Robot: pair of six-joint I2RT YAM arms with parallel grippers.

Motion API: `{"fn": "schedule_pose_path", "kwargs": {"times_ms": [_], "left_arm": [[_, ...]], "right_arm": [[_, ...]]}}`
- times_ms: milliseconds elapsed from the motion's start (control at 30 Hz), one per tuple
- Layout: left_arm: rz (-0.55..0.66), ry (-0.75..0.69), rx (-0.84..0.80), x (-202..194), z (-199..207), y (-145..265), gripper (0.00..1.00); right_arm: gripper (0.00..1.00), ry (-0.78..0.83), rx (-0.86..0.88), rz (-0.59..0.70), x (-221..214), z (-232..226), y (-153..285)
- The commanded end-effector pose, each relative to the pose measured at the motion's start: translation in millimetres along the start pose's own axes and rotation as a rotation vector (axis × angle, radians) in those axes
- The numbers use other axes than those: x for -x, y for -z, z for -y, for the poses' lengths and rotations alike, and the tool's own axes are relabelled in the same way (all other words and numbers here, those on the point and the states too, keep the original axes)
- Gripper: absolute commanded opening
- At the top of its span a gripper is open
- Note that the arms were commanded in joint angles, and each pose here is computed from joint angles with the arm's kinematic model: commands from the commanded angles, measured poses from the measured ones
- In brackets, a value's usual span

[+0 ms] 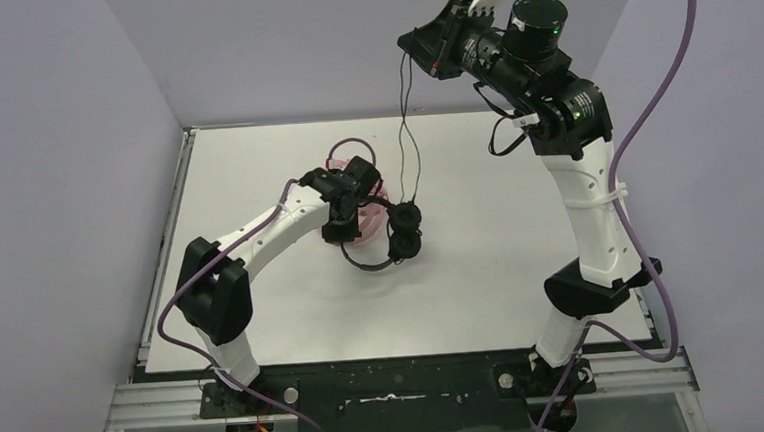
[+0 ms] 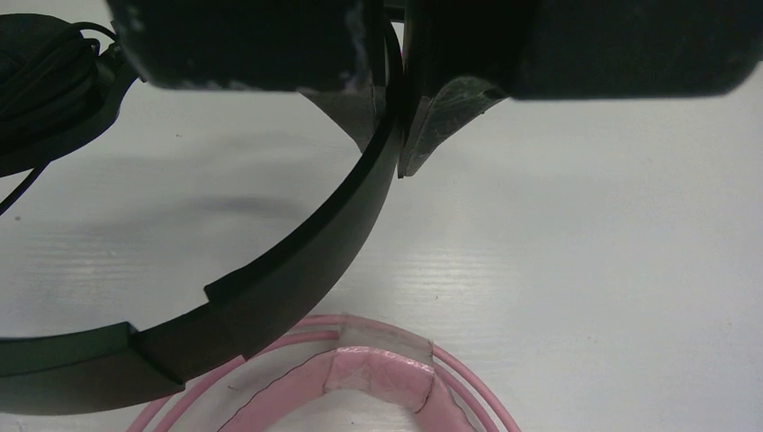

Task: Wrap the headphones
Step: Wrap the headphones cable around the headphones.

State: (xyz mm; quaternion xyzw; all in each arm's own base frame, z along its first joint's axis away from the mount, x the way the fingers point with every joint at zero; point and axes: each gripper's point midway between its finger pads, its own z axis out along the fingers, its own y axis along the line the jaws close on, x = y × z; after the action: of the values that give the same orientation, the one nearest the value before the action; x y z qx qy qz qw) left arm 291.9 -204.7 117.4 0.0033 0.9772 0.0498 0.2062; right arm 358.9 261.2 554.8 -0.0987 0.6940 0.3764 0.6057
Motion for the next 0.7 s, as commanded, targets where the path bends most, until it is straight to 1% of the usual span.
{"fn": "schedule_pose_path", "kwargs": {"times_ms": [0,200,367,533,667], "left_arm": [[0.011,0.072,-0.037,17,15,4,0.00],[-0.001,0.083,-0.010,15,12,-8,0.00],[0.000,0.125,-0.027,21,11,-11,0.00],[0.001,0.177,-0.114,33,22,-3,0.00],[-0.022,0.236,-0.238,44,37,4,0.00]], "right_arm": [[0.00,-0.007,0.107,0.122,34,-41,11],[0.00,-0.041,0.203,0.141,38,-73,16],[0.00,-0.058,0.257,0.114,27,-92,13],[0.00,-0.068,0.301,0.066,9,-110,7],[0.00,-0.057,0.321,0.022,-10,-124,8]]}}
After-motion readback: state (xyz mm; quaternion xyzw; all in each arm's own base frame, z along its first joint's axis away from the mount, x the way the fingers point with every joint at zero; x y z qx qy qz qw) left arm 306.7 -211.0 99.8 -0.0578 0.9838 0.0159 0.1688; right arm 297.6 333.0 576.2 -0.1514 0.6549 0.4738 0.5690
